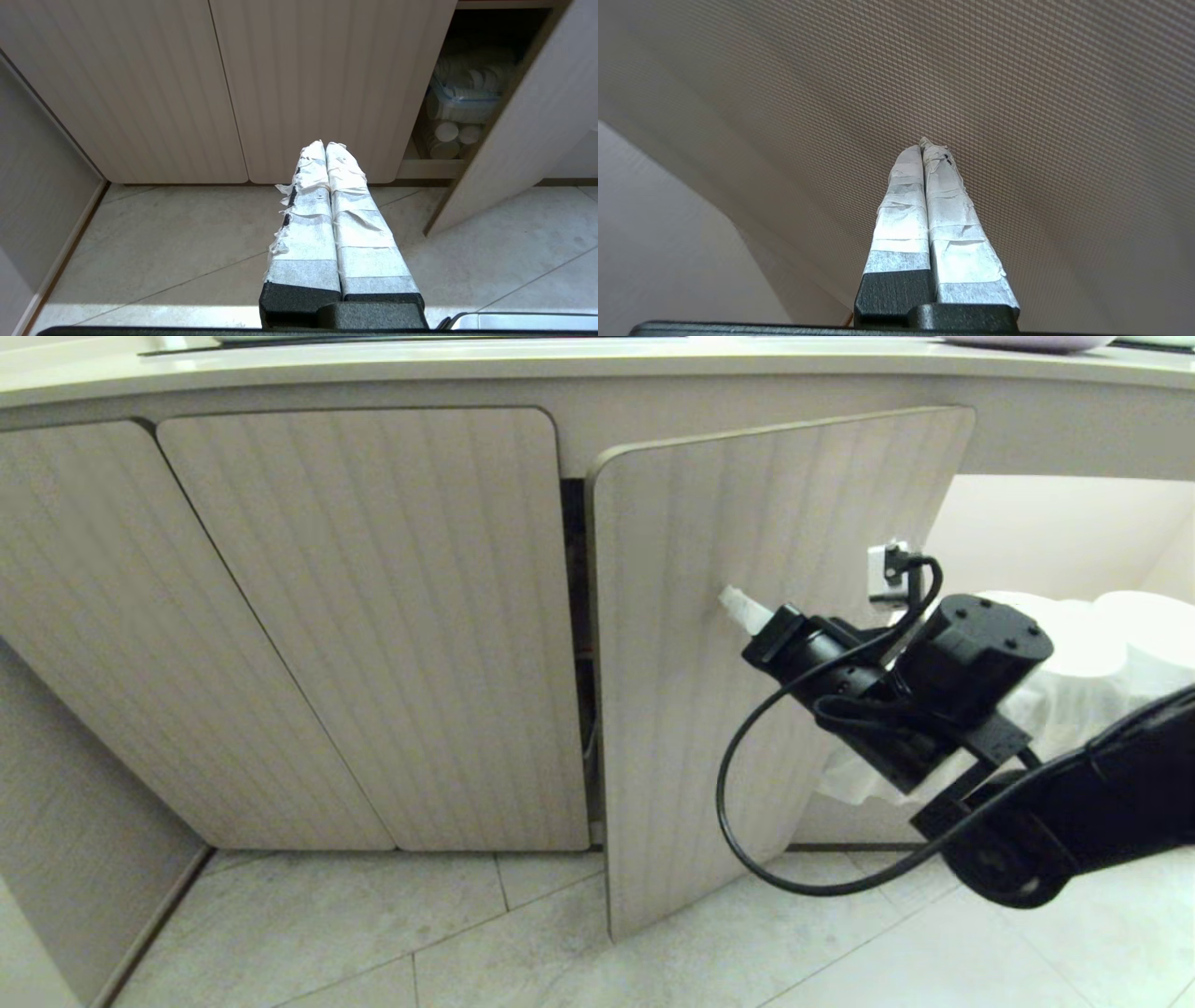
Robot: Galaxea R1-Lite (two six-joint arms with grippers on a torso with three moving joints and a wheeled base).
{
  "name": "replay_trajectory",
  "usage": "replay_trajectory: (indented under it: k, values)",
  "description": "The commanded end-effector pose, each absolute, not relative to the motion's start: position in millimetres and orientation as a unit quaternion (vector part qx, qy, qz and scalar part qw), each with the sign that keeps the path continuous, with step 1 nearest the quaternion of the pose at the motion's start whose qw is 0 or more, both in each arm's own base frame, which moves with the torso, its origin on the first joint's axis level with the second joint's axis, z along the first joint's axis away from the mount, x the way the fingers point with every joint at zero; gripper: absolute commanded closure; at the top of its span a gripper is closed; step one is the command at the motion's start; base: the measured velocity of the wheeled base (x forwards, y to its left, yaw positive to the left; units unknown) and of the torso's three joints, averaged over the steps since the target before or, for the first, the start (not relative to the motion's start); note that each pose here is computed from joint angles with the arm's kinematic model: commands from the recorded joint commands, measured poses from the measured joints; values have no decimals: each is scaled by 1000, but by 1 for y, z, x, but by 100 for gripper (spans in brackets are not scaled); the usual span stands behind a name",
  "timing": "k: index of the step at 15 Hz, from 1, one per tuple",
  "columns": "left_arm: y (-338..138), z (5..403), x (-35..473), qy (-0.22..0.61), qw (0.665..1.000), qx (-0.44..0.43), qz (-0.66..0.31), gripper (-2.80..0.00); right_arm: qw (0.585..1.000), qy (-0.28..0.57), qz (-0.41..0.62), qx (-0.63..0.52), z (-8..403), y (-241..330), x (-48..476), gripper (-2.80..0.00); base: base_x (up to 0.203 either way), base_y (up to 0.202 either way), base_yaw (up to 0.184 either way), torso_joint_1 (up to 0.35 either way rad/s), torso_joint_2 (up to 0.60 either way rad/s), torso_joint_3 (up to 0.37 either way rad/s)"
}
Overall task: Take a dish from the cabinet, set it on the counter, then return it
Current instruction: Close the cabinet door
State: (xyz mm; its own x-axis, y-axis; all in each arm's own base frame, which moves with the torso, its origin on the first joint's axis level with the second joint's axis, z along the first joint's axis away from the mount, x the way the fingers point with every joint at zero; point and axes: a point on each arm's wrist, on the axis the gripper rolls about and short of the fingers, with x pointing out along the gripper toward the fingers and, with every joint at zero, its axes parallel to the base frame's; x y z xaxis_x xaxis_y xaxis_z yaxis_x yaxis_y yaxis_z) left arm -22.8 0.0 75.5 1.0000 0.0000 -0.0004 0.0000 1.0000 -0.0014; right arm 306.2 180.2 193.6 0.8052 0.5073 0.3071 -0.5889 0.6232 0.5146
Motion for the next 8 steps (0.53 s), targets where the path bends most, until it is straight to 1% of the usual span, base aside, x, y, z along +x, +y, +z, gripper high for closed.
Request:
replay_trajectory:
  k: [1, 5, 8]
  values:
    - [0, 75, -23, 0, 1000, -1, 0, 0, 898, -71, 305, 307, 185, 187, 318, 0, 0, 0, 0, 0, 0, 0]
    - [0, 75, -23, 0, 1000, -1, 0, 0, 898, -100, 302, 302, 186, 196, 335, 0, 0, 0, 0, 0, 0, 0]
    - [0, 75, -23, 0, 1000, -1, 0, 0, 903, -126, 279, 302, 188, 201, 349, 0, 0, 0, 0, 0, 0, 0]
